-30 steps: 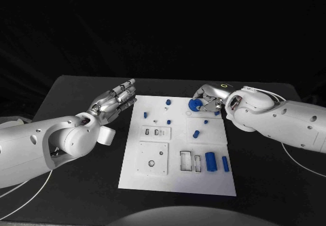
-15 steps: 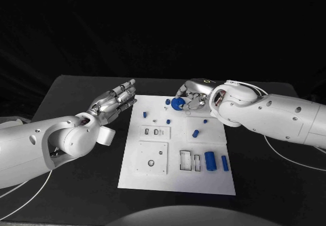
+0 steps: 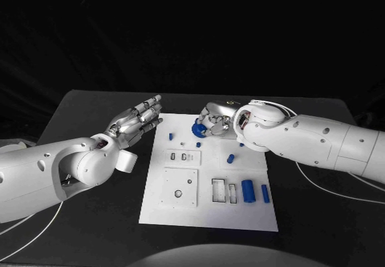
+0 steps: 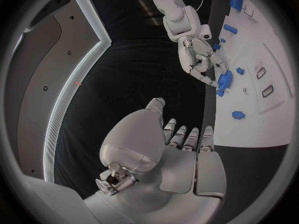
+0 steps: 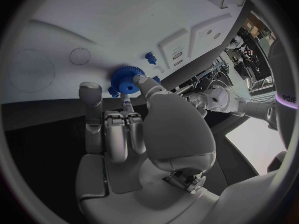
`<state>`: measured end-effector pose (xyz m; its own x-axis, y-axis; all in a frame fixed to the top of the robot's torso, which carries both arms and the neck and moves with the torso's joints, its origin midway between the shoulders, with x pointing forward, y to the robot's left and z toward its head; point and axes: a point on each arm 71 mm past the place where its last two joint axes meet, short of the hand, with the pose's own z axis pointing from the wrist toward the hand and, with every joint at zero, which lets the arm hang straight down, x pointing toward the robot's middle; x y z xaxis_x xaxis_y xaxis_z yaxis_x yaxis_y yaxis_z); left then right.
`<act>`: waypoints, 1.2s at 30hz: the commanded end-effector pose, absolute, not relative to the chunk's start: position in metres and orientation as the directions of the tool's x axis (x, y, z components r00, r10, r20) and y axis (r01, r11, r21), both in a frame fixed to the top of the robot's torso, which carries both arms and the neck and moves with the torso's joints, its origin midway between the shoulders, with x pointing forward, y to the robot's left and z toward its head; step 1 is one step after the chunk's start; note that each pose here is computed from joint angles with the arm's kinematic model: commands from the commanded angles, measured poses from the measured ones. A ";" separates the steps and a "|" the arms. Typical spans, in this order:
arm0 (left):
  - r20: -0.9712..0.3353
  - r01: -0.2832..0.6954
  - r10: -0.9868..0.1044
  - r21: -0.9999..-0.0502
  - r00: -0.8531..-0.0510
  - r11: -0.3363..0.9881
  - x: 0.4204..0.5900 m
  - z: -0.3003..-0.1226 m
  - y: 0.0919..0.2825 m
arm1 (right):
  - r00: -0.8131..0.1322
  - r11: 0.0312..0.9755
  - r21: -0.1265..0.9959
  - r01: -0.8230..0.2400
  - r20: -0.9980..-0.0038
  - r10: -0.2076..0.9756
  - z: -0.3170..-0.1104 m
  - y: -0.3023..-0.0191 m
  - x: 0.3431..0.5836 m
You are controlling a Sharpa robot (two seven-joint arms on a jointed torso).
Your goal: Assemble the parts on the task board
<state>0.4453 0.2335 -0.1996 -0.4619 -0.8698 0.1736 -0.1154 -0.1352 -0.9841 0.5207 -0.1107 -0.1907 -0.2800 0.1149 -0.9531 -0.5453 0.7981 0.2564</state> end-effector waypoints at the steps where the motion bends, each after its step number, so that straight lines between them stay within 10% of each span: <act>1: 0.184 -0.115 -0.857 -0.982 -0.481 -0.147 0.445 -0.199 0.231 | -0.310 0.793 0.258 -0.552 -0.946 0.092 -0.196 -0.106 0.521; 36: 0.182 -0.119 -0.859 -0.983 -0.478 -0.142 0.446 -0.200 0.232 | -0.271 0.751 0.280 -0.598 -0.953 0.139 -0.194 -0.086 0.515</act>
